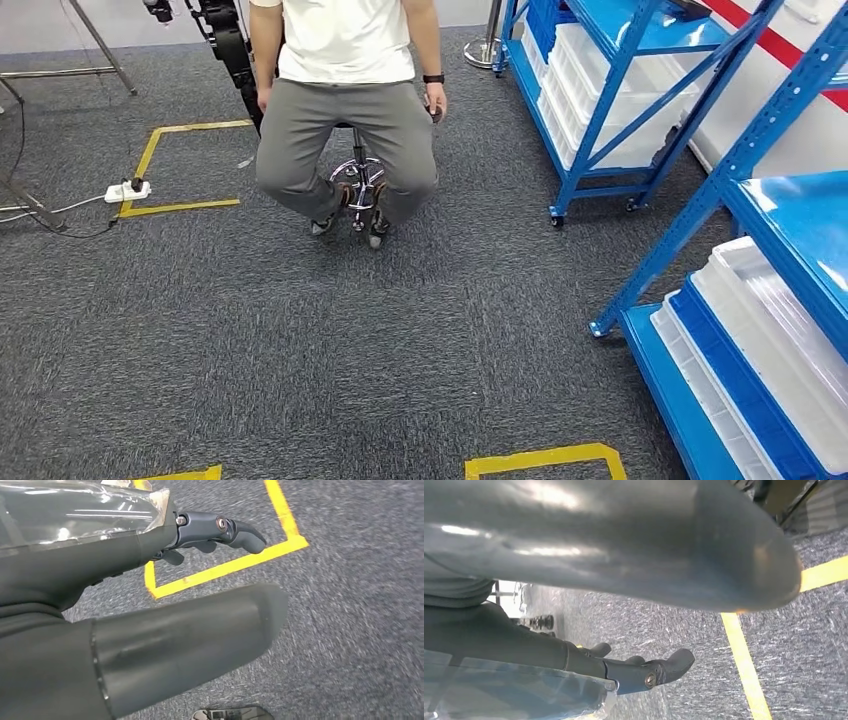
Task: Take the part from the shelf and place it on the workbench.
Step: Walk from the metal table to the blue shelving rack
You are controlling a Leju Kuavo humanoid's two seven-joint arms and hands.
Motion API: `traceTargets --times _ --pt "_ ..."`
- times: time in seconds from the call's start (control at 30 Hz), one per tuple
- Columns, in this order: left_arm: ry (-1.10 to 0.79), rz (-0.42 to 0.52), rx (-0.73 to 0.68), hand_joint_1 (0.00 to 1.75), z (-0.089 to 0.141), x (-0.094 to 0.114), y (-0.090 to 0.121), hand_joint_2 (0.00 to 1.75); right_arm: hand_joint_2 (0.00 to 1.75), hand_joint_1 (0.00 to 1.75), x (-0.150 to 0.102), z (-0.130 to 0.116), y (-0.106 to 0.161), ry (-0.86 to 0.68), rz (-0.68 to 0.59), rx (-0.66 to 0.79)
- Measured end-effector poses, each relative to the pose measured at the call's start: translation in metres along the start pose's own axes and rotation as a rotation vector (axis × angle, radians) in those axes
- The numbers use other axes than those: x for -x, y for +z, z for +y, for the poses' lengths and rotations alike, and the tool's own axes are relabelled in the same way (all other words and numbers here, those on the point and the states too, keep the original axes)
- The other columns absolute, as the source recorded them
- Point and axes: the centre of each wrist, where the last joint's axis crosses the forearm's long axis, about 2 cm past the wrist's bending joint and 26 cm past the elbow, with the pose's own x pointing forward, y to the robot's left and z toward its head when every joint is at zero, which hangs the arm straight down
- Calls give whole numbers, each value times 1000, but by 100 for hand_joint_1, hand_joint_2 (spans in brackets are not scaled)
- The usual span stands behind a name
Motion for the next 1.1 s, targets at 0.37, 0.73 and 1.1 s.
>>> traceTargets --times 0.37,0.73,1.1 --pt "-4 -8 -3 0 2 0 -1 0 0 0 -1 1 1 -2 -5 -7" --pt "-10 -16 -3 0 3 -2 -3 0 0 0 -1 3 1 -5 -3 -7" --pt "-11 -15 -2 0 3 -2 -3 0 0 0 -2 2 1 -7 -4 -5"
